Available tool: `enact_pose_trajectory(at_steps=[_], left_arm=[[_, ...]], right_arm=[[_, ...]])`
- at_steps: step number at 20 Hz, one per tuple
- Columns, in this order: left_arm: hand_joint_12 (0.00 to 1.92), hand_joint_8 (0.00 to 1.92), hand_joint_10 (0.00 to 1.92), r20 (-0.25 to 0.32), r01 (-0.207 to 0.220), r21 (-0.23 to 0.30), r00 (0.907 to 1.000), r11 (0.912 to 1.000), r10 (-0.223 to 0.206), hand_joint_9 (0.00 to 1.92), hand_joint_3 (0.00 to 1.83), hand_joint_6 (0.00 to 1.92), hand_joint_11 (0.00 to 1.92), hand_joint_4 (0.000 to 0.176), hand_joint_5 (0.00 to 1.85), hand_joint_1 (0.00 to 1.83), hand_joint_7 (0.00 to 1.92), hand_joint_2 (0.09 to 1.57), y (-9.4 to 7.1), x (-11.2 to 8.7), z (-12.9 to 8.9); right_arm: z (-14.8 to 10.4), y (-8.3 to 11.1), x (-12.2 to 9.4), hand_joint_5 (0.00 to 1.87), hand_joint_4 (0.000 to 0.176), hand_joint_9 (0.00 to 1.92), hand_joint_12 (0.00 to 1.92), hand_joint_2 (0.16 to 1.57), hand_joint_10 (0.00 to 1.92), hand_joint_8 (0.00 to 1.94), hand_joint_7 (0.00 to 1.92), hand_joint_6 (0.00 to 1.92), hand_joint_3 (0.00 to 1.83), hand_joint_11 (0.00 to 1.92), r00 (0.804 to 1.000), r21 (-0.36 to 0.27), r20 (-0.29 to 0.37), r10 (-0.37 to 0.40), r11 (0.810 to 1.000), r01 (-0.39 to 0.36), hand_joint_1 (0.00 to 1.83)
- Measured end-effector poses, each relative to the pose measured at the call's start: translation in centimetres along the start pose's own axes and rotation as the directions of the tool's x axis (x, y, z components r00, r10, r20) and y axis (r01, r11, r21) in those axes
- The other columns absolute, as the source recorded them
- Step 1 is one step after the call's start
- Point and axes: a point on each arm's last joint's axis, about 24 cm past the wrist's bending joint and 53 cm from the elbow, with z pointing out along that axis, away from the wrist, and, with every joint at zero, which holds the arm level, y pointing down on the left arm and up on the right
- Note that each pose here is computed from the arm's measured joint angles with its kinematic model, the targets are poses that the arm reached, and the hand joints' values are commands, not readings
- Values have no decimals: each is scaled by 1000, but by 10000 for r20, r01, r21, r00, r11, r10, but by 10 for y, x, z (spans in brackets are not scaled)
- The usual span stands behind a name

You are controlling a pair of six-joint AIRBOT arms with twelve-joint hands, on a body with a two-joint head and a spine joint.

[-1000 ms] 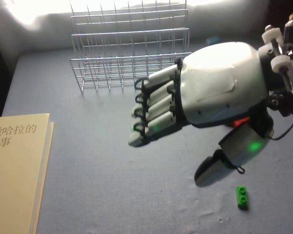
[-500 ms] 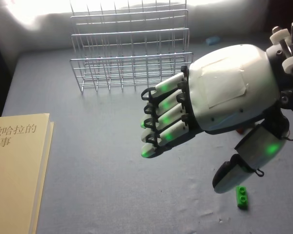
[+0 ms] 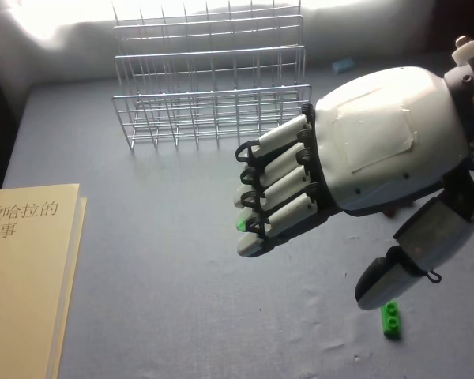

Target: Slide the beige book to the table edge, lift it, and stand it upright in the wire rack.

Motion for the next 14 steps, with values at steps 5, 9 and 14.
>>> enact_pose_trajectory(at_steps=[5, 9, 14], left_arm=[[827, 0, 2, 1, 227, -116, 9997, 9997, -227, 297, 1, 0, 0, 0, 254, 778, 286, 1035, 5, 6, 9], [821, 9, 13, -5, 512, -387, 9987, 9979, -512, 312, 0, 7, 0, 0, 261, 768, 295, 1035, 16, 12, 16], [889, 3, 4, -45, 871, -656, 9961, 9940, -876, 316, 1, 3, 0, 0, 276, 761, 296, 1033, 25, 20, 21]], right_arm=[[-1, 2, -2, 278, 0, 269, 693, 1133, 6, 4, 282, 7, 0, 0, 10000, -58, 5, -48, 10000, 48, 251], [-1, 2, -4, 283, 0, 268, 708, 1120, 4, 4, 287, 4, 0, 0, 10000, -66, 53, -44, 10000, 44, 234], [-1, 3, -4, 280, 0, 265, 699, 1119, 6, 5, 293, 8, 0, 0, 10000, -99, 33, -44, 9999, 44, 234]])
